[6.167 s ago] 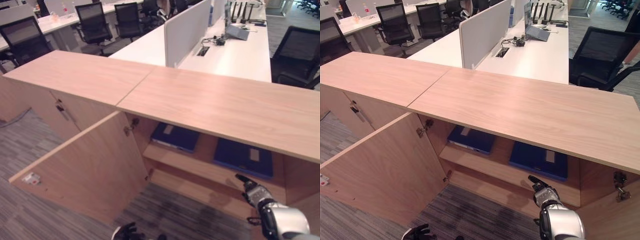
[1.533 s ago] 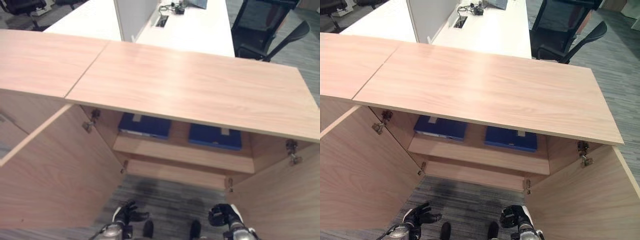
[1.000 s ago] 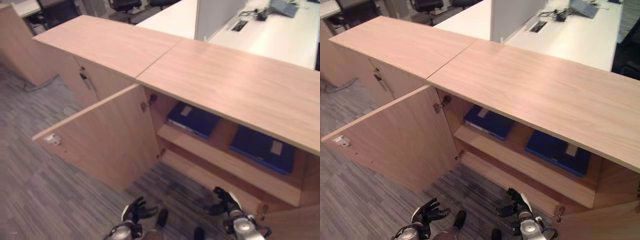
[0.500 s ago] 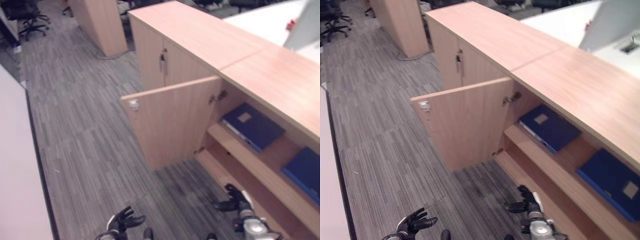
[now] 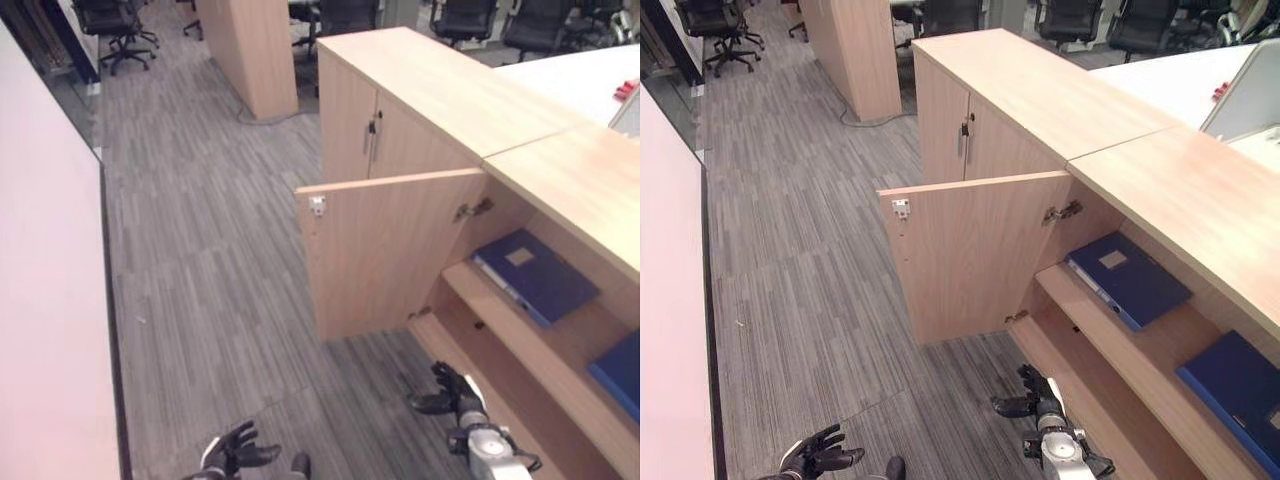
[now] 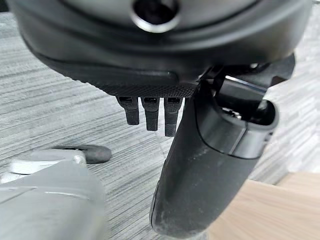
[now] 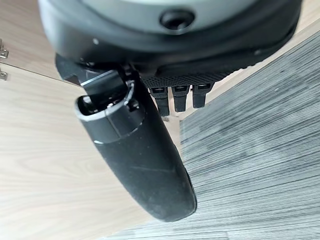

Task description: Put the empty folder in the office cabinet

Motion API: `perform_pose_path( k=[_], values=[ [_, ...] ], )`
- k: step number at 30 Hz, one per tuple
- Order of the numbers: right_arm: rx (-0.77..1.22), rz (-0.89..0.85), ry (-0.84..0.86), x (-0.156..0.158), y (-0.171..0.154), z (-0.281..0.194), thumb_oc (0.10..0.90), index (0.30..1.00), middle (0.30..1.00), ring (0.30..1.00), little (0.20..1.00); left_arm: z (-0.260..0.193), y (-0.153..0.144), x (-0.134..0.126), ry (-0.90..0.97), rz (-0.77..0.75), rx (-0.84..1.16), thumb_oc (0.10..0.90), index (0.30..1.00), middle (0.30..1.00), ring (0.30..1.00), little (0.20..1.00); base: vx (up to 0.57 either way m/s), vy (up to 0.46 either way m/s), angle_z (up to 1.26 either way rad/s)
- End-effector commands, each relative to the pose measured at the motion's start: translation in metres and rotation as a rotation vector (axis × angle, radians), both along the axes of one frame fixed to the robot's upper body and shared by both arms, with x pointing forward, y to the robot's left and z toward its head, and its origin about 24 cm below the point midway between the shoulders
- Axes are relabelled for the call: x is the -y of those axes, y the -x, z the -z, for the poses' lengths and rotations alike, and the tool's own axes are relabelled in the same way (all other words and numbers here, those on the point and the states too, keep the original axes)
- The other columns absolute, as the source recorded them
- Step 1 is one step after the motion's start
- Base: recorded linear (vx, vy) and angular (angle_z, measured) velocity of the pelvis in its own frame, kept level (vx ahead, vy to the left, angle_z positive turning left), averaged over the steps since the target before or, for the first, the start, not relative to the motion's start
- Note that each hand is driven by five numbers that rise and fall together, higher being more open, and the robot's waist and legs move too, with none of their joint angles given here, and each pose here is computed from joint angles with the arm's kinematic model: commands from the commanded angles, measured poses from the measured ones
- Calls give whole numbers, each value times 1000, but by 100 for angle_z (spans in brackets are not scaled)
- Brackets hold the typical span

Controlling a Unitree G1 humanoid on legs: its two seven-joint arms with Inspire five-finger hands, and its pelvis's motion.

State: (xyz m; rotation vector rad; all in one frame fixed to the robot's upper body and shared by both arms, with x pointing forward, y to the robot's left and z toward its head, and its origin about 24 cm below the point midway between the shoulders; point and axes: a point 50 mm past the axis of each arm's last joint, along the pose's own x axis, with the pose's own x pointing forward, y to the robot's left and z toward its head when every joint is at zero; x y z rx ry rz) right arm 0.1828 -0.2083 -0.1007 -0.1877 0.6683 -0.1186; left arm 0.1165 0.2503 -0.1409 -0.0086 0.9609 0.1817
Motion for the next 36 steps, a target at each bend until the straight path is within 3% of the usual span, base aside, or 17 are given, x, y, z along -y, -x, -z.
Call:
perform_pose_path(
  k=[1,15,16,22,24,26,32,36],
  values=[
    [181,-45,31,6,-30,-30,800,900,900,900,900,-24,-42,-12,-53,20,183,800,900,900,900,900,47,60,15],
    [93,-20,60,22,0,-16,800,900,900,900,900,-64,-93,-1,-46,11,459,800,900,900,900,900,76,-31,3],
    [81,-38,63,21,4,-14,800,900,900,900,900,-81,-114,-10,-78,-39,532,800,900,900,900,900,112,-34,-16],
    [85,-97,67,17,6,-17,800,900,900,900,900,-126,-154,-37,-159,-125,686,800,900,900,900,900,77,-20,-24],
    [67,-143,61,15,12,-14,800,900,900,900,900,-165,-176,-68,-247,-180,767,800,900,900,900,900,73,-8,-34],
    [66,-158,58,14,11,-14,800,900,900,900,900,-174,-181,-76,-272,-189,777,800,900,900,900,900,48,4,-24],
    [18,-195,42,16,22,-9,800,900,900,900,900,-259,-204,-121,-399,-304,944,800,900,900,900,900,47,36,-31],
    [6,-186,44,22,25,-9,800,900,900,900,900,-289,-210,-130,-440,-310,1003,800,900,900,900,900,13,81,-45]
  ],
)
